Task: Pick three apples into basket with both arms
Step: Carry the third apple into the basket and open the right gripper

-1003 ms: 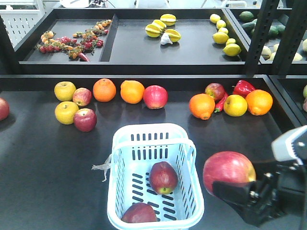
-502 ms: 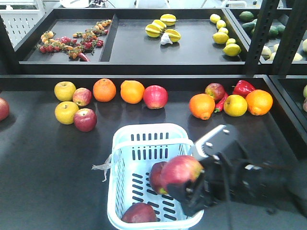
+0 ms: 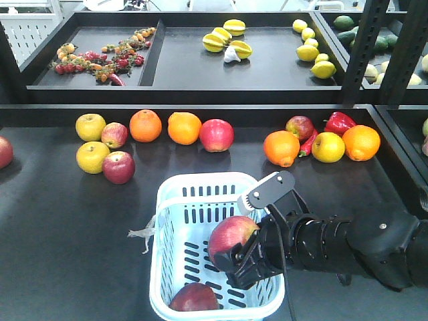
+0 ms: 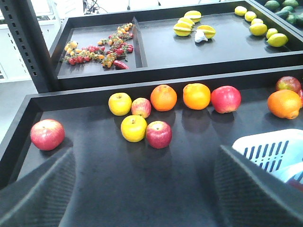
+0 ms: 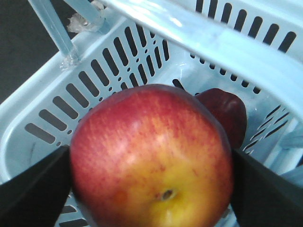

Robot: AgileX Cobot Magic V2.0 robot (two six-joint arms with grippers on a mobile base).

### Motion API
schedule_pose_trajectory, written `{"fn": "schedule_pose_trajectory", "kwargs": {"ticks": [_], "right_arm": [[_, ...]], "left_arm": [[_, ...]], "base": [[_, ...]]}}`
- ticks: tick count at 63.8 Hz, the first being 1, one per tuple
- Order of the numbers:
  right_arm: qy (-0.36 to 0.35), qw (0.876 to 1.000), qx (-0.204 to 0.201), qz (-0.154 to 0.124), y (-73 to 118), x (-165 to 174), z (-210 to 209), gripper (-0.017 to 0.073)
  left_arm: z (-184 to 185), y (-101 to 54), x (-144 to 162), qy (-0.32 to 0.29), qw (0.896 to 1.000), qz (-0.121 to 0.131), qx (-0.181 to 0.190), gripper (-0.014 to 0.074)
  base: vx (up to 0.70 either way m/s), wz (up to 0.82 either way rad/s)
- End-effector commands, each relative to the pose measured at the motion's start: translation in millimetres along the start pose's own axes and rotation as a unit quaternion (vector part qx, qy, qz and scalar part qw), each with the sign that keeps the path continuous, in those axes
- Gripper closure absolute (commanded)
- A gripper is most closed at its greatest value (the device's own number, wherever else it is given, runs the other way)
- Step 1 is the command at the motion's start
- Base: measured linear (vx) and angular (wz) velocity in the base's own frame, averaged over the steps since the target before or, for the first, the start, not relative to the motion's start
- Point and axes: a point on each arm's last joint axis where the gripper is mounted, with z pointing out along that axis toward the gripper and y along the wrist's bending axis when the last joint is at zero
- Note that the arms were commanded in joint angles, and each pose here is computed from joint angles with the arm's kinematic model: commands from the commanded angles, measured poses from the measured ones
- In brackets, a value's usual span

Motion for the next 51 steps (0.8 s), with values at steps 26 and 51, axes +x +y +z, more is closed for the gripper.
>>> {"fn": "schedule_pose_trajectory", "kwargs": {"ticks": [26,51], "right_arm": [[-0.036,0.999,0.008,0.002,0.4,-16,-10,-0.0071],[-0.082,0.996,-0.007,0.023,9.5,-28,-42,-0.0057]], "left_arm": [[-5,0.0,-12,-0.042,0.999,-0.004,0.004,0.0025],[-5,0.0,-12,-0.042,0.999,-0.004,0.004,0.0025]], "base": [[0.0,0.0],[0.0,0.0]]}}
